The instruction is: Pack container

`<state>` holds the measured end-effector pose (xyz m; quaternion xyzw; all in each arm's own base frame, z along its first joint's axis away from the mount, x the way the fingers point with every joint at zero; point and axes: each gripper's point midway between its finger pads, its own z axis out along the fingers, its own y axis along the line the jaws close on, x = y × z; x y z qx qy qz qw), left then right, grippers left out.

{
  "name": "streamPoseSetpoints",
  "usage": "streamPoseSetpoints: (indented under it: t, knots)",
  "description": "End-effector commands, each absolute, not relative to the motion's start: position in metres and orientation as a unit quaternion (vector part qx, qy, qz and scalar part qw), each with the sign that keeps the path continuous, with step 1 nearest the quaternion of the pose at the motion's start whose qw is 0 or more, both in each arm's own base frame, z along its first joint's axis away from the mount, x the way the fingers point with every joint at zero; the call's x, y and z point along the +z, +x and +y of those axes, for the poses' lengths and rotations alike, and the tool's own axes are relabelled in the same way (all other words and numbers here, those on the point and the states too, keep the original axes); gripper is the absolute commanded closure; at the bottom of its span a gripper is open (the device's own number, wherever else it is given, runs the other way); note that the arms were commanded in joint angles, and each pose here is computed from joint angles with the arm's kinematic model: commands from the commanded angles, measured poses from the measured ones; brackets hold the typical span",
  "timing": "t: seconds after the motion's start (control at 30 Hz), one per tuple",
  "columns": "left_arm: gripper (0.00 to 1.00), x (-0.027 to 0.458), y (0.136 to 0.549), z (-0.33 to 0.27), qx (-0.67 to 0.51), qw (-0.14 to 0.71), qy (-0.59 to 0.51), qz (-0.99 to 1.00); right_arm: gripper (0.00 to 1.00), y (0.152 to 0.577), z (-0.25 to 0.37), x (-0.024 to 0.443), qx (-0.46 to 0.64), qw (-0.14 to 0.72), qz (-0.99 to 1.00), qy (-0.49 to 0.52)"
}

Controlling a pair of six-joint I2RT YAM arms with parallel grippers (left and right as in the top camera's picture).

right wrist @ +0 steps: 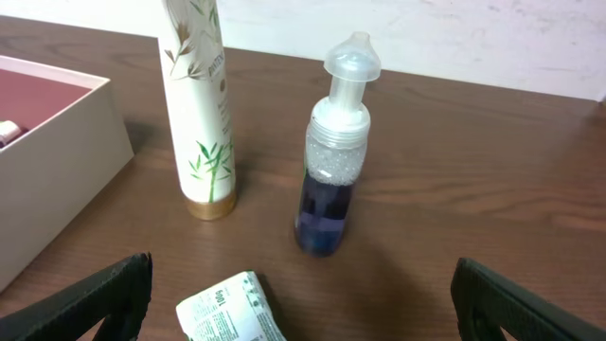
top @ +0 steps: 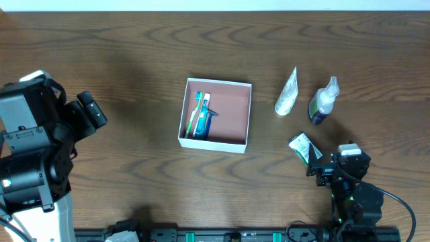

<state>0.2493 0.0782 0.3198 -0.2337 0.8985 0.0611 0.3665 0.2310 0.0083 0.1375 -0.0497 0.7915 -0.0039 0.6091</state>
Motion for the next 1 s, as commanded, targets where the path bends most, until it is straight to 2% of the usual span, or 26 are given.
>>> streamPoseSetpoints:
  t: [0.0,0.17,0.2,0.3,0.4,0.53,0.6,0.8,0.97]
  knots:
    - [0.02,0.319,0.25,0.082,0.069,0.363,-0.234,0.899,0.01,0.231,0.023,0.143,0.032,0.62,0.781,-0.074]
    - [0.02,0.317,0.252,0.082,0.068,0.359,-0.234,0.901,0.01,0.214,0.078,0.148,0.185,0.604,0.761,-0.149]
    - [0.02,0.317,0.252,0.082,0.068,0.358,-0.234,0.901,0.01,0.211,0.085,0.152,0.226,0.596,0.758,-0.136]
    - [0.02,0.316,0.253,0.082,0.068,0.357,-0.234,0.902,0.01,0.211,0.086,0.154,0.258,0.587,0.762,-0.097]
    - [0.02,0.316,0.253,0.082,0.068,0.356,-0.234,0.902,0.01,0.205,0.092,0.143,0.312,0.542,0.778,-0.052]
    - [0.02,0.315,0.253,0.082,0.068,0.355,-0.234,0.902,0.01,0.203,0.096,0.146,0.334,0.534,0.776,-0.044]
    - [0.02,0.315,0.253,0.082,0.068,0.355,-0.234,0.902,0.01,0.21,0.09,0.158,0.342,0.549,0.763,-0.01]
    - [0.02,0.315,0.253,0.082,0.068,0.355,-0.234,0.903,0.01,0.21,0.094,0.206,0.399,0.581,0.71,0.01]
    - [0.02,0.315,0.253,0.082,0.068,0.355,-0.234,0.903,0.01,0.207,0.096,0.255,0.394,0.601,0.695,-0.017]
